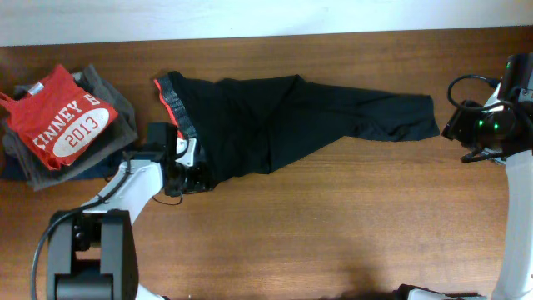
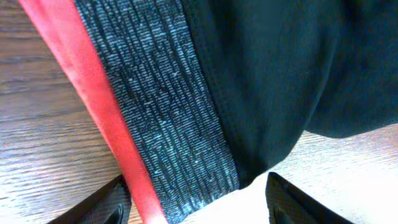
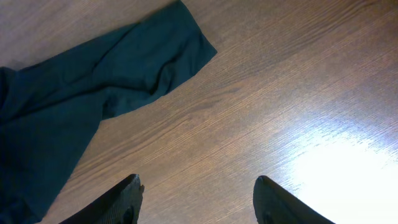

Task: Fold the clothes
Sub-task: 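Grasp the red waistband with the left gripper and pull it left, then grasp the pant leg hem with the right gripper and stretch rightward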

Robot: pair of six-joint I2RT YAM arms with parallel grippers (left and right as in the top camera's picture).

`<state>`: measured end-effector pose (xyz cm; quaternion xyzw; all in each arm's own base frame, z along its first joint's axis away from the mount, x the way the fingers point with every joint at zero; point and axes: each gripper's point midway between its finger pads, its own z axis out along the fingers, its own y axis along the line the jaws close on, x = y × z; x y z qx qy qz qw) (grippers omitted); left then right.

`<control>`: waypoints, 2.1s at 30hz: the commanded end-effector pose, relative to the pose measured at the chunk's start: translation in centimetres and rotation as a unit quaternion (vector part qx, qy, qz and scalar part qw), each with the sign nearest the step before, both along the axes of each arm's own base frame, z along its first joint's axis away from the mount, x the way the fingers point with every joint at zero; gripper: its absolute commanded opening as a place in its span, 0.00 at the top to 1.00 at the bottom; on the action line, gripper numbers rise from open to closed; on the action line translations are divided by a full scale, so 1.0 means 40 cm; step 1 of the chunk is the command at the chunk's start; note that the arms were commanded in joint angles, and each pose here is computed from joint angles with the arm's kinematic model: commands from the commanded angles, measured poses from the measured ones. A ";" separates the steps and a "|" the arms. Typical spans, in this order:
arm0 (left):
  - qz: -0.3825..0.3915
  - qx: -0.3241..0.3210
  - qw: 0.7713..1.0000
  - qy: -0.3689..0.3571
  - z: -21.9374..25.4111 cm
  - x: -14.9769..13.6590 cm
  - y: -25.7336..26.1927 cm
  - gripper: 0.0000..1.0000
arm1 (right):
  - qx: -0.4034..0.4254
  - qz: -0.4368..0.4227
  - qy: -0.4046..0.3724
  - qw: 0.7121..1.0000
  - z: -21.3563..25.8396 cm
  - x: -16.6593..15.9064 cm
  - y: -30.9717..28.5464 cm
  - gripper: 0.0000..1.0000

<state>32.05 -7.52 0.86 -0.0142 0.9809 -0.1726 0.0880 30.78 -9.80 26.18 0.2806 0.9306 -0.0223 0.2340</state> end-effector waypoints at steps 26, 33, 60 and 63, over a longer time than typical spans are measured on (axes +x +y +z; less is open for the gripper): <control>0.194 0.238 0.941 0.140 -0.051 -0.154 0.348 0.99 | 0.043 0.063 0.049 0.996 -0.112 0.052 0.026 0.34; 0.195 0.237 0.942 0.138 -0.051 -0.151 0.347 1.00 | 0.088 0.113 0.082 0.986 -0.279 0.120 0.048 0.32; 0.197 0.218 0.948 0.126 -0.054 -0.132 0.333 1.00 | 0.067 0.124 0.075 0.987 -0.607 0.324 -0.024 0.45; 0.197 0.217 0.948 0.125 -0.054 -0.130 0.333 1.00 | 0.055 0.117 0.090 0.987 -0.630 0.315 -0.038 0.45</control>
